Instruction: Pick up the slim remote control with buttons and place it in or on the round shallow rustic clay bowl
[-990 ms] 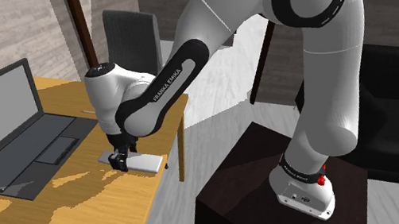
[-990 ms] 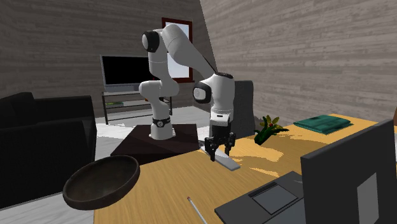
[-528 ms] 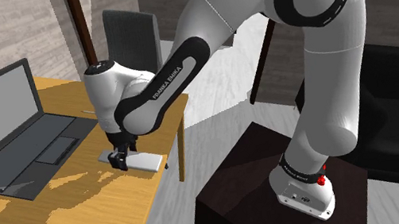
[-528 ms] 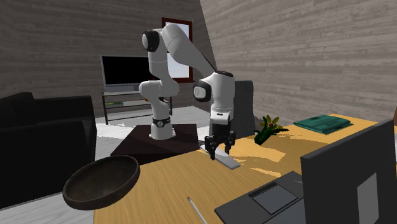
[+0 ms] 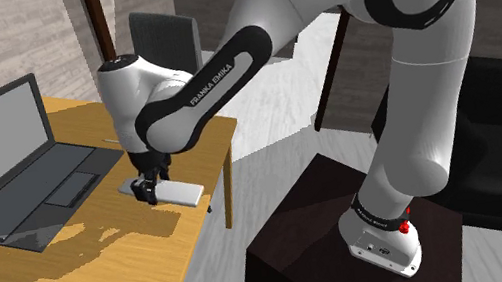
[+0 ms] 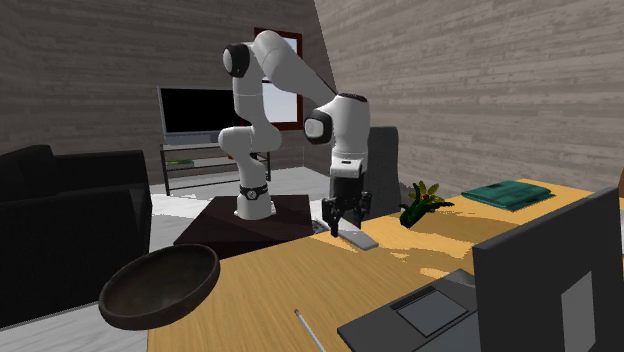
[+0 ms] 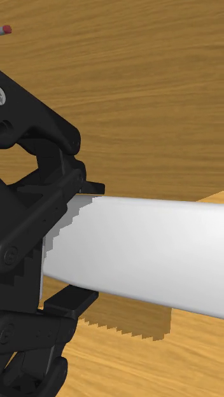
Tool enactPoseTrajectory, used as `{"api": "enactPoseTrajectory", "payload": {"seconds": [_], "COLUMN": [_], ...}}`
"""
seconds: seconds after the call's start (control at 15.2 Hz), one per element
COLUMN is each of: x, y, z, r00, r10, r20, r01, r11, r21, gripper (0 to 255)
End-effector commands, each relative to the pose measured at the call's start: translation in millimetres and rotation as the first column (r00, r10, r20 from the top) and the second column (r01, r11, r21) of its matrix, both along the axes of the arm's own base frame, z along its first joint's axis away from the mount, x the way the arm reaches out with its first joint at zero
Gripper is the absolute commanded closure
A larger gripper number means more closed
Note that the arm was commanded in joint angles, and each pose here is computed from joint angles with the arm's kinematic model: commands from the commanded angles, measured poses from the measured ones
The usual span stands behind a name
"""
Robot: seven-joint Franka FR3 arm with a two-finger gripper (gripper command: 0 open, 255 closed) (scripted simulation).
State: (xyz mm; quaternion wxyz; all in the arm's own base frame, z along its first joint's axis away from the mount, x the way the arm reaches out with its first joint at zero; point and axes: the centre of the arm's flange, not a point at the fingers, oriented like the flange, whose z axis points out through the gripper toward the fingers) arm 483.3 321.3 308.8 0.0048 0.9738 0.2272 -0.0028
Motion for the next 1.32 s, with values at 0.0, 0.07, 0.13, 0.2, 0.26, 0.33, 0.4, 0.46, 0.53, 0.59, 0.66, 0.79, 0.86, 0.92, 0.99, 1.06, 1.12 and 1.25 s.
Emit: {"api": "enactPoseTrajectory", "payload": {"seconds": [0.0,0.07,0.13,0.2,0.26,0.33,0.4,0.46,0.53,0.59,0.66,0.79,0.86,0.92,0.99,1.06,1.12,1.25], "x": [-0.3,-0.3,-0.3,-0.3,-0.3,-0.3,-0.3,-0.3,-0.3,-0.3,-0.3,-0.3,-0.3,-0.3,-0.3,-0.3,-0.3,-0.3], "y": [0.3,0.3,0.3,0.3,0.3,0.3,0.3,0.3,0.3,0.3,0.3,0.3,0.3,0.3,0.3,0.3,0.3,0.3], "z": [10.6,15.9,21.2,26.5,31.7,37.0,42.3,47.6,52.9,58.1,63.4,74.0,79.3,84.5,89.8,95.1,100.4,110.9], "r00": [1.0,1.0,1.0,1.0,1.0,1.0,1.0,1.0,1.0,1.0,1.0,1.0,1.0,1.0,1.0,1.0,1.0,1.0], "r10": [0.0,0.0,0.0,0.0,0.0,0.0,0.0,0.0,0.0,0.0,0.0,0.0,0.0,0.0,0.0,0.0,0.0,0.0], "r20": [0.0,0.0,0.0,0.0,0.0,0.0,0.0,0.0,0.0,0.0,0.0,0.0,0.0,0.0,0.0,0.0,0.0,0.0], "r01": [0.0,0.0,0.0,0.0,0.0,0.0,0.0,0.0,0.0,0.0,0.0,0.0,0.0,0.0,0.0,0.0,0.0,0.0], "r11": [1.0,1.0,1.0,1.0,1.0,1.0,1.0,1.0,1.0,1.0,1.0,1.0,1.0,1.0,1.0,1.0,1.0,1.0], "r21": [0.0,0.0,0.0,0.0,0.0,0.0,0.0,0.0,0.0,0.0,0.0,0.0,0.0,0.0,0.0,0.0,0.0,0.0], "gripper": [255,255,255,255,255,255,255,255,255,255,255,255,255,255,255,255,255,255]}}
